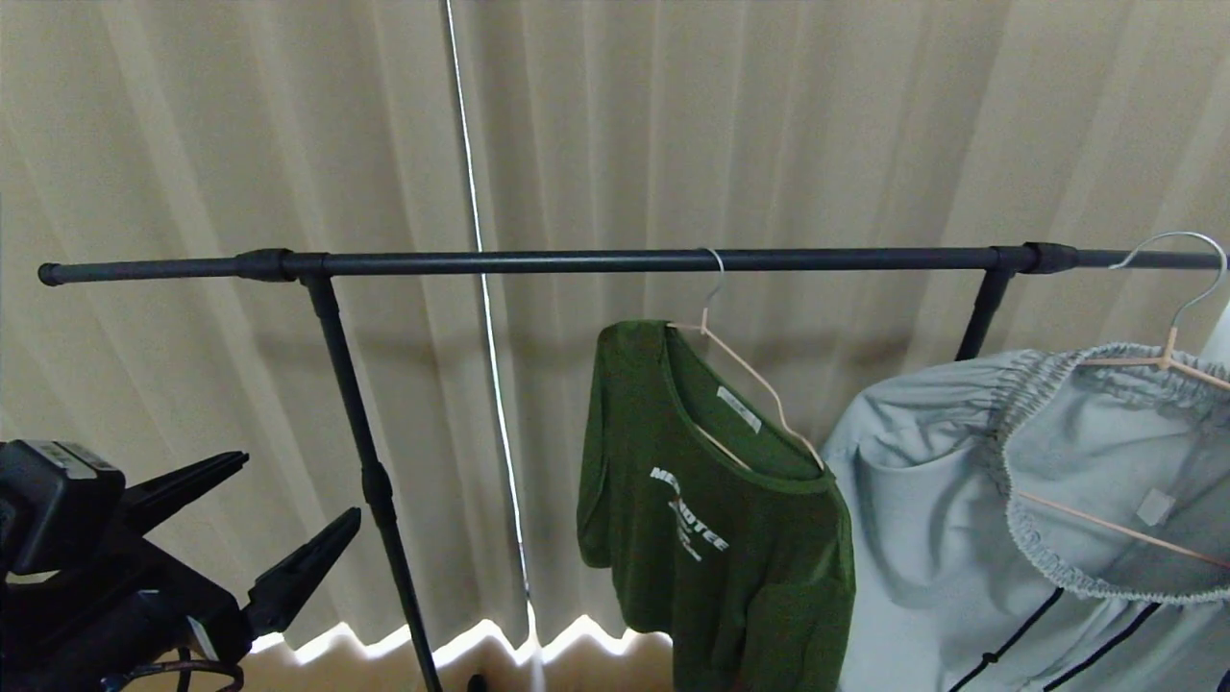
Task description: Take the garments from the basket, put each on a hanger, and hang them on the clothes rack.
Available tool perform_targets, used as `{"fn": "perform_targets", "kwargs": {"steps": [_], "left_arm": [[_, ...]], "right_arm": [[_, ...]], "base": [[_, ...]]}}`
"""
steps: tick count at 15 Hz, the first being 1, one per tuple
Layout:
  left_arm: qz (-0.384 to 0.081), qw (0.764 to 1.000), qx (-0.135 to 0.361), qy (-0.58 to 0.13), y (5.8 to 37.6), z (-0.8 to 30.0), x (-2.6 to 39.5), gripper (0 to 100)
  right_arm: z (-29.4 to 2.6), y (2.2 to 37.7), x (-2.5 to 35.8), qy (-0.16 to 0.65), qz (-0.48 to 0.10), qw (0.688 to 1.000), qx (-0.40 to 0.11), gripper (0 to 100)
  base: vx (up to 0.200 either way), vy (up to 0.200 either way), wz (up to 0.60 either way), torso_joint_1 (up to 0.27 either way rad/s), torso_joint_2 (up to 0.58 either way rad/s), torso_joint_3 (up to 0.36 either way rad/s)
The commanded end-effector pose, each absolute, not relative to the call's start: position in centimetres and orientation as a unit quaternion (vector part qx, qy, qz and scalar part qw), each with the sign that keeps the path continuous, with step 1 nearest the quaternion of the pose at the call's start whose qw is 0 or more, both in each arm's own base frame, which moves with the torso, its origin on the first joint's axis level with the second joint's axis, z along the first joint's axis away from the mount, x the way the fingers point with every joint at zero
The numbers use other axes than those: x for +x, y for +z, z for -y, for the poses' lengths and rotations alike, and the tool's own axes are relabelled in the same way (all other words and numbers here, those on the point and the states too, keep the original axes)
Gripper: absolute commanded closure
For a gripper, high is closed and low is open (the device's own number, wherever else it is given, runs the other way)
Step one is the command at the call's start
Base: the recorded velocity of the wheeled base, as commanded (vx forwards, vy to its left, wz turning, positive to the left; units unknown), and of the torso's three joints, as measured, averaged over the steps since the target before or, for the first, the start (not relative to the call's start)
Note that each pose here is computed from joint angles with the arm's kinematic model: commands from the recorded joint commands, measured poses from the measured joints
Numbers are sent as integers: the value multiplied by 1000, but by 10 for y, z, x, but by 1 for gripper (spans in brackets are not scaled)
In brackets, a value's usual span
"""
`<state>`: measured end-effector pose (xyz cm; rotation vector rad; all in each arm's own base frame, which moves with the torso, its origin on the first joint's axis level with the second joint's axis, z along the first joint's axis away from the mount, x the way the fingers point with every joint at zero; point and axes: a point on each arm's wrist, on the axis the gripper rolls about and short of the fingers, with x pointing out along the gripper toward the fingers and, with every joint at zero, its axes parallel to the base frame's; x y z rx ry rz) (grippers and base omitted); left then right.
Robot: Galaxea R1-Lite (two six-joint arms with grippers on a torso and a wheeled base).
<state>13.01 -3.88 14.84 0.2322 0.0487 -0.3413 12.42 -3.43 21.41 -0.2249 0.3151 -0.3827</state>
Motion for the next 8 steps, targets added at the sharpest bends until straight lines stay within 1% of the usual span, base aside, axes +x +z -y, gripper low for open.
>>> {"fn": "perform_targets", "kwargs": {"steps": [1, 6, 8], "left_arm": [[-31, 980, 118, -158, 147, 36, 132, 0], [-33, 980, 119, -157, 145, 35, 131, 0], [-33, 980, 119, -157, 145, 35, 131, 0]], "right_arm": [[34, 213, 125, -186, -158, 963, -112, 100], [33, 214, 122, -185, -155, 964, -112, 100], [30, 213, 125, -173, -157, 966, -111, 100]], "base": [[200, 0, 0, 2, -2, 2], [0, 0, 0, 0, 0, 0], [0, 0, 0, 0, 0, 0]]}}
